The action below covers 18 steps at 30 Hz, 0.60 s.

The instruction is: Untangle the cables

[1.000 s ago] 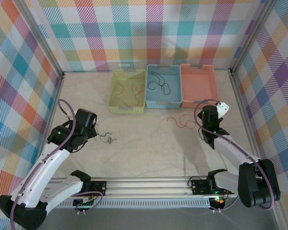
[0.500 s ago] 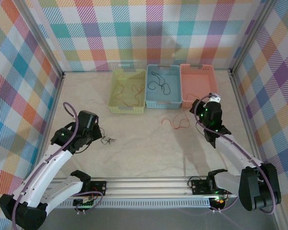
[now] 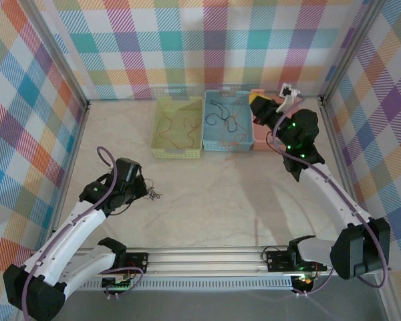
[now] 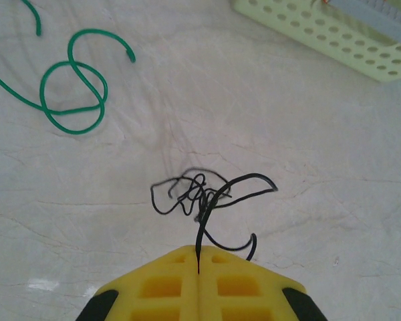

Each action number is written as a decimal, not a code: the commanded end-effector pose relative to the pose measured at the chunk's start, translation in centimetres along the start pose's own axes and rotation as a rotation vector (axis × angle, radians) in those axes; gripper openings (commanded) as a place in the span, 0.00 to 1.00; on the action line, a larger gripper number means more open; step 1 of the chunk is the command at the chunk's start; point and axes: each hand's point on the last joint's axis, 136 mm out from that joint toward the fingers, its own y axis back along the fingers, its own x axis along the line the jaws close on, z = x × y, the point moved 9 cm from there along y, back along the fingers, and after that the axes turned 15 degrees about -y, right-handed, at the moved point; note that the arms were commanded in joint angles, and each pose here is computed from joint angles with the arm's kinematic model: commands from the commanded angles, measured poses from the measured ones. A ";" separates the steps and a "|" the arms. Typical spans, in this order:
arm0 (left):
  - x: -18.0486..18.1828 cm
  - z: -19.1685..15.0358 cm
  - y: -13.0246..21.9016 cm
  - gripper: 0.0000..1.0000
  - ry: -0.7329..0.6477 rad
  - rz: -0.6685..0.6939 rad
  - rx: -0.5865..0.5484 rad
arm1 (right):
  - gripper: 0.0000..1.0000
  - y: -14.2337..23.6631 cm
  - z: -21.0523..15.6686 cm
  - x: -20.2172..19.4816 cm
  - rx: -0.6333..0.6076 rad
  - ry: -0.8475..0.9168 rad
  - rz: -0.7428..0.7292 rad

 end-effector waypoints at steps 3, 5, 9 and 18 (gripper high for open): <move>-0.3 0.1 -0.8 0.00 0.004 -0.045 -0.013 | 0.00 -2.6 1.8 3.4 0.005 -0.026 0.162; -0.3 0.0 -1.0 0.00 0.005 -0.047 -0.013 | 0.00 -3.7 2.4 4.3 0.000 -0.030 0.194; -0.3 -0.2 -1.4 0.00 0.004 -0.052 -0.013 | 0.00 -5.7 3.3 5.3 -0.018 -0.050 0.231; -0.6 -0.1 -1.9 0.00 -0.007 -0.070 -0.025 | 0.00 -12.1 2.5 6.0 0.017 -0.126 0.345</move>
